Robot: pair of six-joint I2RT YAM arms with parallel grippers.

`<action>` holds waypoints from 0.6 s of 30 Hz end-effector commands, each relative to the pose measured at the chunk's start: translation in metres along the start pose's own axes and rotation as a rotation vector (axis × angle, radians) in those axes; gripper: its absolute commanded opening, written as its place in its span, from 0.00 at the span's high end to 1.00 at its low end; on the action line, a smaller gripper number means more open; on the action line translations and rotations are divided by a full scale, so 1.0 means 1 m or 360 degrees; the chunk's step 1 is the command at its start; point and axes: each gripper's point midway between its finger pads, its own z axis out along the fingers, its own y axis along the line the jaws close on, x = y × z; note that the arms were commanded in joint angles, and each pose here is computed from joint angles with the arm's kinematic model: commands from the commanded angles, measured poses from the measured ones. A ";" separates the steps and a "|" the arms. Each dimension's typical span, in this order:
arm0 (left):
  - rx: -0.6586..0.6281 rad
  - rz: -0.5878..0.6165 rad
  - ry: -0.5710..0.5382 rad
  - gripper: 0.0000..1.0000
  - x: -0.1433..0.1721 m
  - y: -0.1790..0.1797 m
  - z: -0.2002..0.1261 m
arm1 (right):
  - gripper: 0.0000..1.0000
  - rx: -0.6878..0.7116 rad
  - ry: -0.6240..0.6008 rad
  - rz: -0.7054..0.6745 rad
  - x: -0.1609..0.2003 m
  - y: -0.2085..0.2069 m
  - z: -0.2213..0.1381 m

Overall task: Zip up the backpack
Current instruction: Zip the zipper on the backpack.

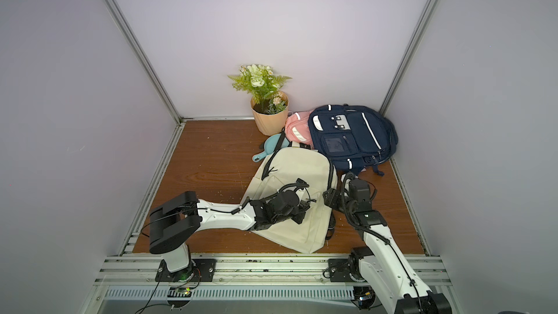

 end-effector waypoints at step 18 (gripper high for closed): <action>-0.0166 -0.0135 -0.0045 1.00 -0.004 0.034 -0.020 | 0.97 0.0315 -0.0055 0.0031 -0.012 -0.029 0.004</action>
